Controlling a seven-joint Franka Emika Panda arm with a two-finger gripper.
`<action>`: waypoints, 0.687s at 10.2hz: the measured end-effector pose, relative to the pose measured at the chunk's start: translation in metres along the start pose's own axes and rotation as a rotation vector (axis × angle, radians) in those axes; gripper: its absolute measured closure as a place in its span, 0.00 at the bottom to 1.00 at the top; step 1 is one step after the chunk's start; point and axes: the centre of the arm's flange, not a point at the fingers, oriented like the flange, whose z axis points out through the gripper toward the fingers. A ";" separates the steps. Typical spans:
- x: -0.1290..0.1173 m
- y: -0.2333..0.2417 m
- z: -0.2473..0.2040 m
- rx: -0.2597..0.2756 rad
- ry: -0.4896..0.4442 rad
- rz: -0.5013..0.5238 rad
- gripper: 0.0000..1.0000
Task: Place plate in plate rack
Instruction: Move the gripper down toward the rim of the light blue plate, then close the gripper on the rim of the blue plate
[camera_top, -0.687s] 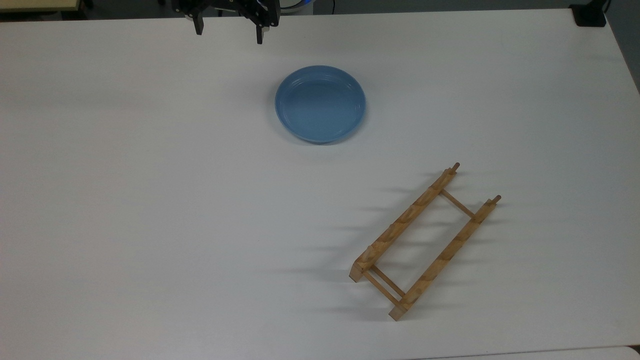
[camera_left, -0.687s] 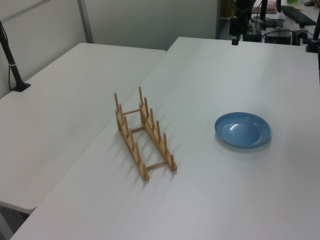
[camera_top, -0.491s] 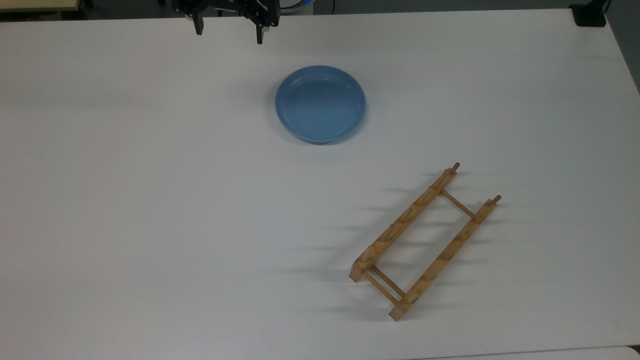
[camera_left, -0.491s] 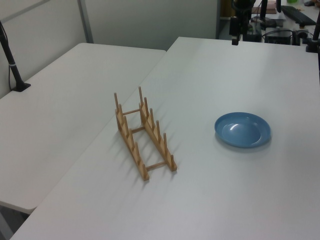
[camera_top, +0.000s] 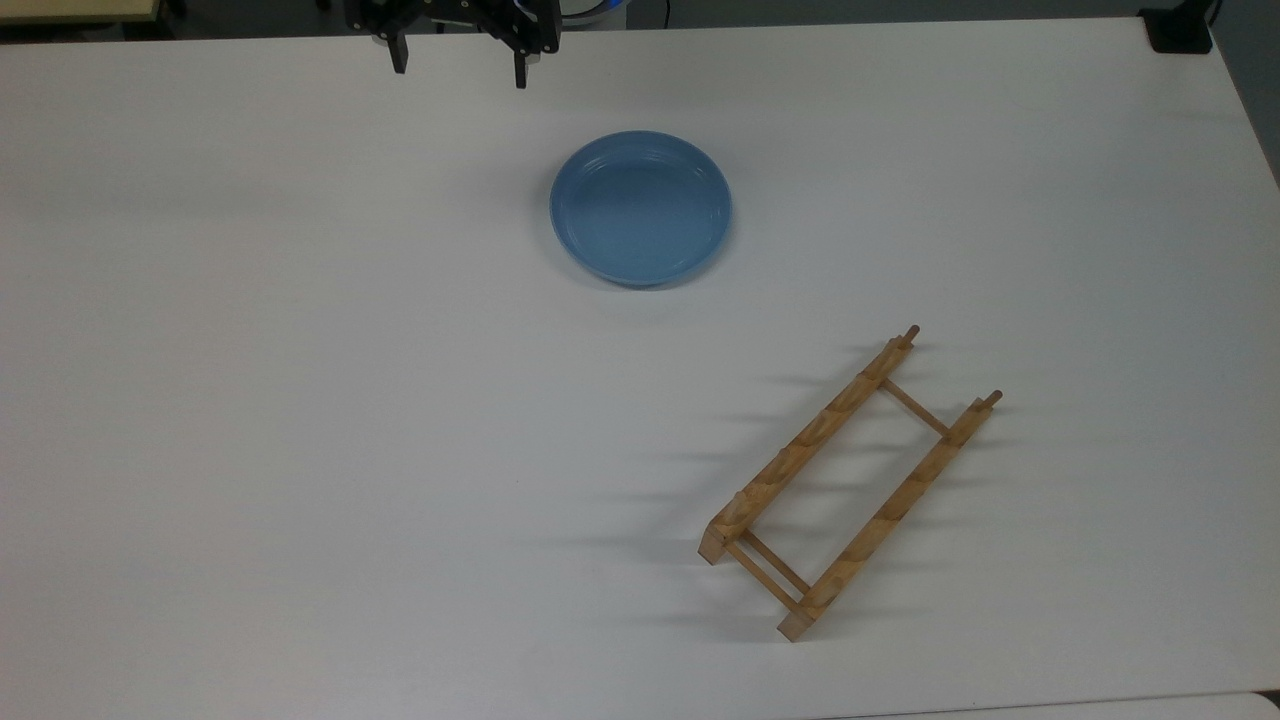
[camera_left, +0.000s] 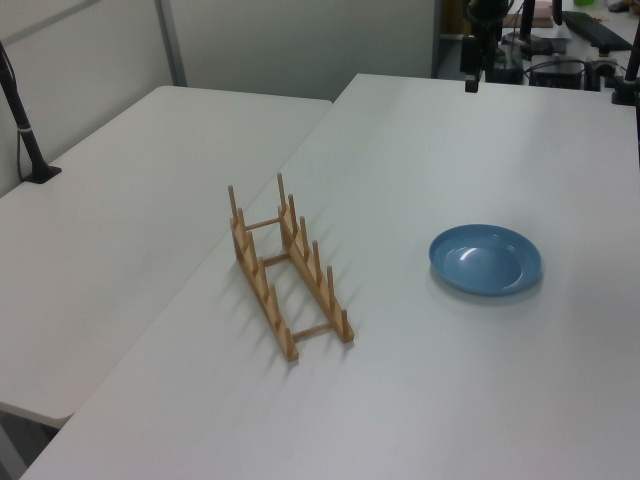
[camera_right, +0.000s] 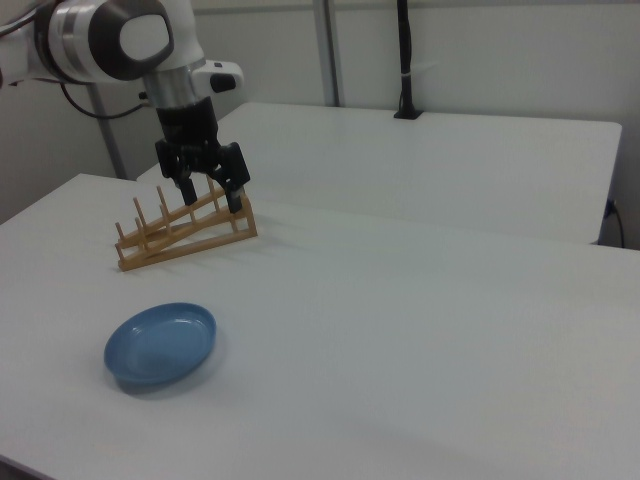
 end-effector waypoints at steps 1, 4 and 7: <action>-0.001 -0.001 0.012 0.000 -0.026 -0.061 0.00; 0.006 -0.009 0.092 0.012 -0.103 -0.324 0.00; 0.032 -0.024 0.200 0.029 -0.196 -0.466 0.09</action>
